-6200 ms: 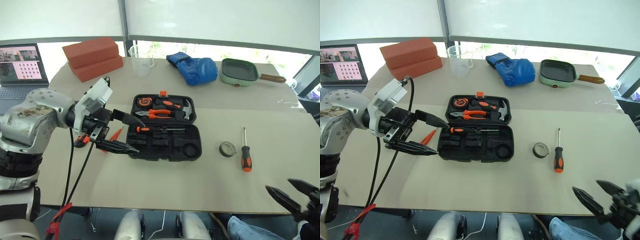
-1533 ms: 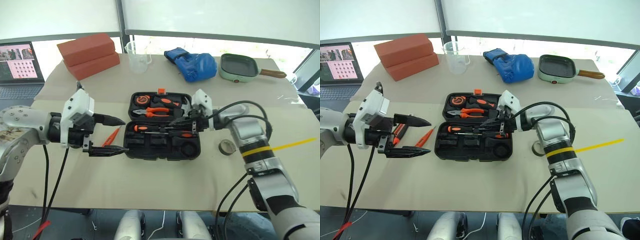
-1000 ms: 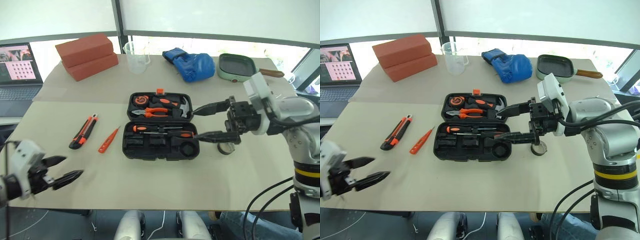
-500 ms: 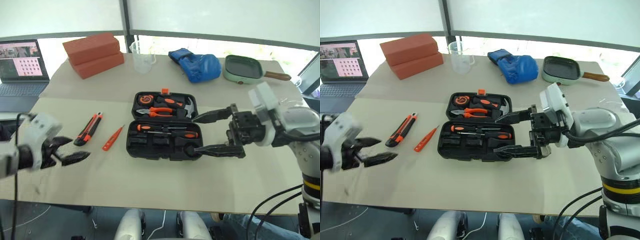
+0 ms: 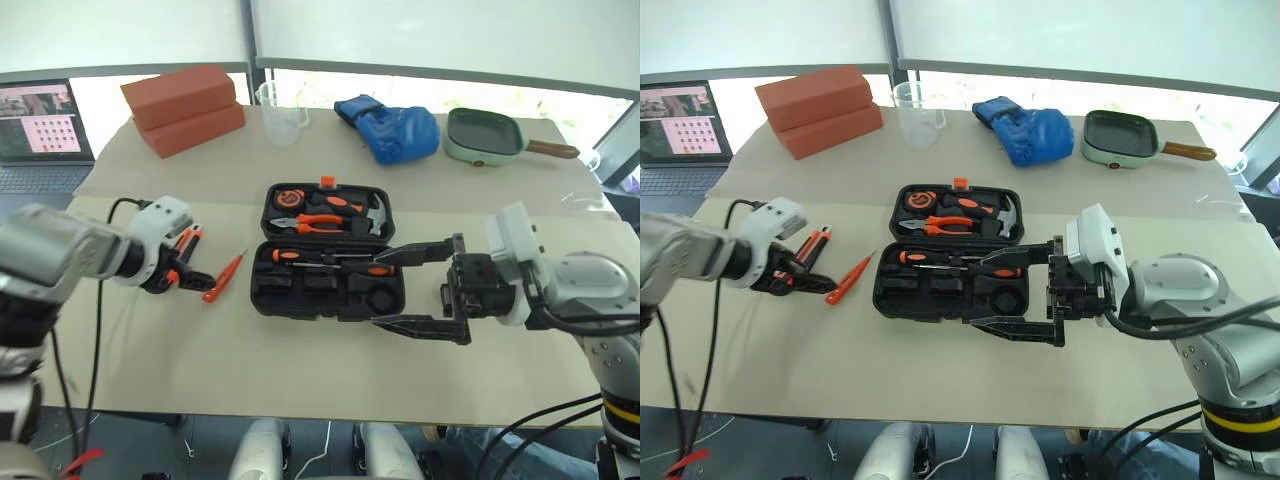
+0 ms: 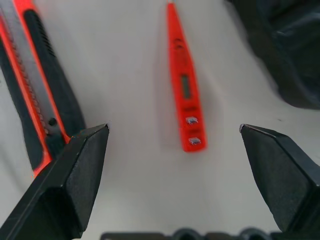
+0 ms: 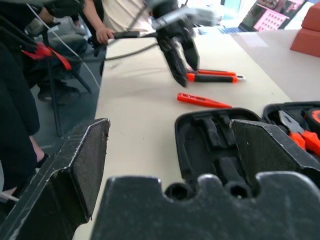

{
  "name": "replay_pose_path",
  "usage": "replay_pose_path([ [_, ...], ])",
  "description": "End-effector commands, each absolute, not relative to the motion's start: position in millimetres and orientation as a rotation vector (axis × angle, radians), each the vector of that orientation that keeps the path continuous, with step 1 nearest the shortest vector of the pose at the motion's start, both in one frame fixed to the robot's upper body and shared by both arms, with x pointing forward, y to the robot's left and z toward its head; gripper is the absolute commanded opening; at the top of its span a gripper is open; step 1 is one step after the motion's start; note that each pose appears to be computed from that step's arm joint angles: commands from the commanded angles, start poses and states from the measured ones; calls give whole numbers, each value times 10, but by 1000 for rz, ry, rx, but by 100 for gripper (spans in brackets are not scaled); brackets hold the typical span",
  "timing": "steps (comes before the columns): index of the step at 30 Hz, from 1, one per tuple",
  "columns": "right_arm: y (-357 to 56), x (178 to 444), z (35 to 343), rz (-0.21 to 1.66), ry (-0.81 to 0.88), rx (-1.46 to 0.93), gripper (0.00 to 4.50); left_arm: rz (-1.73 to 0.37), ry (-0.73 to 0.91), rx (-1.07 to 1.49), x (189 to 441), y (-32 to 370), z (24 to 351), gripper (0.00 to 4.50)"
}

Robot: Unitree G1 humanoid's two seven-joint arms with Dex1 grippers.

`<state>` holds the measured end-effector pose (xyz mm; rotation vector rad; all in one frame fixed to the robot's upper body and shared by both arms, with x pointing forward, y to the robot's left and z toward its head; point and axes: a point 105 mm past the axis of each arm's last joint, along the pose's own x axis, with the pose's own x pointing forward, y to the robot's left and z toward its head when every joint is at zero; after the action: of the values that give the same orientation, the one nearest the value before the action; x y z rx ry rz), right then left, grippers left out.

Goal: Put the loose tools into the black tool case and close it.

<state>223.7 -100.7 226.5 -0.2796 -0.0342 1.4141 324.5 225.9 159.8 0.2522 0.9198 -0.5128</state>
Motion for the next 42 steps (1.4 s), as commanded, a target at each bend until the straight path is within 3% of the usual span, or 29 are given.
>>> replay_pose_path([
  [1, -978, 2153, 2361, 1408, -88, -274, 448, -537, 929, 303, 3367, 2217, 1548, 450],
  [12, -959, 2133, 2344, 1375, -98, -262, 448, -623, 1006, 351, 3495, 2036, 1278, 450],
  [15, -957, 2131, 2349, 1373, -98, -260, 450, -642, 1026, 366, 3483, 2001, 1197, 377],
  [24, -949, 2134, 2370, 1379, -101, -257, 450, -650, 1045, 372, 3473, 1963, 1134, 49],
  [25, -947, 2134, 2368, 1380, -100, -256, 450, -642, 1047, 372, 3472, 1990, 1134, 38],
  [34, -972, 2148, 2345, 1377, -81, -260, 450, -532, 988, 314, 3525, 2291, 1334, 38],
  [42, -1056, 2175, 2320, 1353, -49, -277, 450, -682, 574, 481, 3769, 2105, 1914, 38],
])
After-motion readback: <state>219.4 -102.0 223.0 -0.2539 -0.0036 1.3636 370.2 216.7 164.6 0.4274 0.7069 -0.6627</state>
